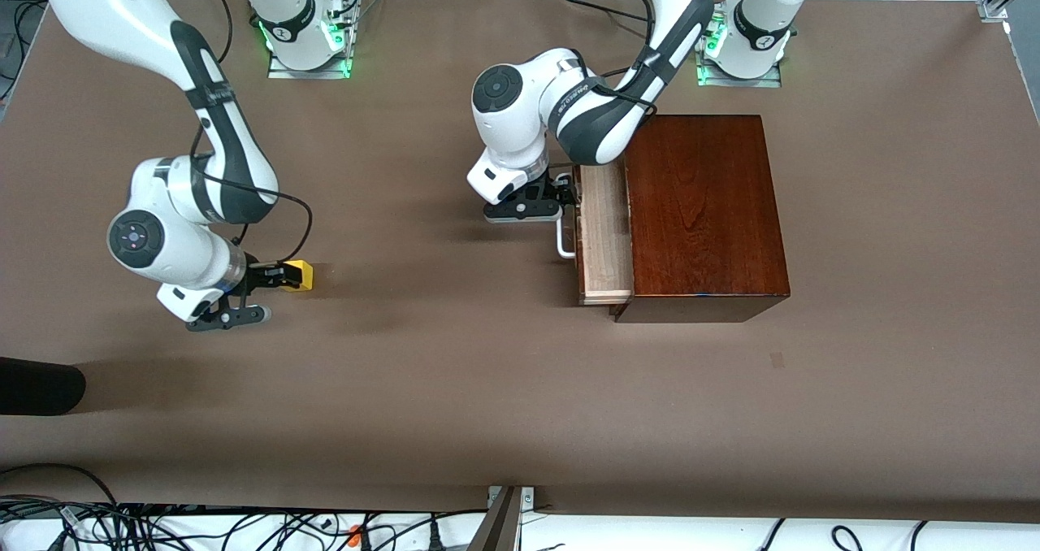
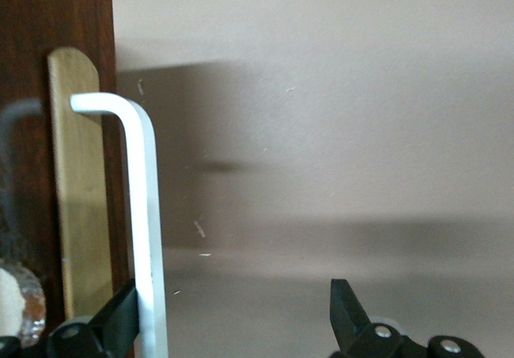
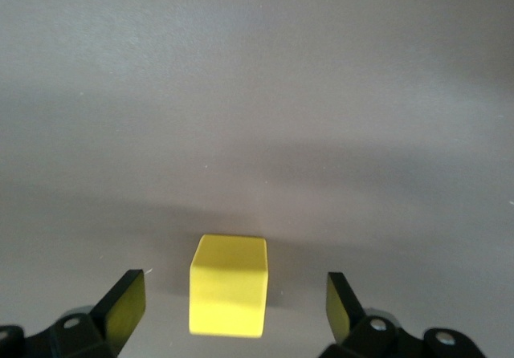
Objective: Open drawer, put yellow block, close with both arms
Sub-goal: 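Pull the drawer open with the left gripper while the right gripper reaches the cube, then grasp the yellow cube with the right gripper while the left gripper withdraws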
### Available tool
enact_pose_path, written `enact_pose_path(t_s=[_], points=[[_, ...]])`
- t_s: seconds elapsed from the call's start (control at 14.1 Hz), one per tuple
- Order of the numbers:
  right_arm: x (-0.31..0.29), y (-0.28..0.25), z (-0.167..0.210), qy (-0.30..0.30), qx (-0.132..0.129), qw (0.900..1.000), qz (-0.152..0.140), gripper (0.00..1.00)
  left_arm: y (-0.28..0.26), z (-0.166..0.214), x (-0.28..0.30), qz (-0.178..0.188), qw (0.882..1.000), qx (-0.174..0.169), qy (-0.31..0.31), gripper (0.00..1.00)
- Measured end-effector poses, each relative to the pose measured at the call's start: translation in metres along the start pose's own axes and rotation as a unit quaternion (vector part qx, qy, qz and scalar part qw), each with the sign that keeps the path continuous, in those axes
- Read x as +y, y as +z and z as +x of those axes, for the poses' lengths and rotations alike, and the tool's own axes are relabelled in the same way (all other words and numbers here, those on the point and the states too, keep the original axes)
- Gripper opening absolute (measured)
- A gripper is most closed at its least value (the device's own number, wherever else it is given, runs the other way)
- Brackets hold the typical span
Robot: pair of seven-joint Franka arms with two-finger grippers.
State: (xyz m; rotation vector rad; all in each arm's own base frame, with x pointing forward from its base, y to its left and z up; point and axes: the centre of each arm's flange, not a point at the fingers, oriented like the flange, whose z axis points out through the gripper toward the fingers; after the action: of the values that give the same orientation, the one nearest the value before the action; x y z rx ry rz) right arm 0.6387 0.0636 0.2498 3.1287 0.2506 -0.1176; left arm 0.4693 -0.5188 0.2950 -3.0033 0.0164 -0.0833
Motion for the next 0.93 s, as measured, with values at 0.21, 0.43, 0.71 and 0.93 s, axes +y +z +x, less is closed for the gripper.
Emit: enact_pose_path(t_s=[0.21,0.43,0.71,0.93], points=[[0.0,0.024,-0.01,0.0,-0.005,1.0,0.0,1.0,-0.007,-0.001,0.009,-0.01,1.0,0.008,0.004,1.0],[0.0,0.036,-0.019,0.001,-0.017,1.0,0.001,1.0,-0.008,-0.001,0.012,-0.013,1.0,0.01,0.005,1.0],[0.0,0.054,-0.031,0.002,-0.023,1.0,0.002,0.93,-0.011,0.0,0.013,-0.014,1.0,0.011,0.005,1.0],[0.001,0.059,-0.035,0.002,-0.022,1.0,0.002,0.87,-0.035,0.006,0.016,-0.032,0.999,0.026,0.001,1.0]])
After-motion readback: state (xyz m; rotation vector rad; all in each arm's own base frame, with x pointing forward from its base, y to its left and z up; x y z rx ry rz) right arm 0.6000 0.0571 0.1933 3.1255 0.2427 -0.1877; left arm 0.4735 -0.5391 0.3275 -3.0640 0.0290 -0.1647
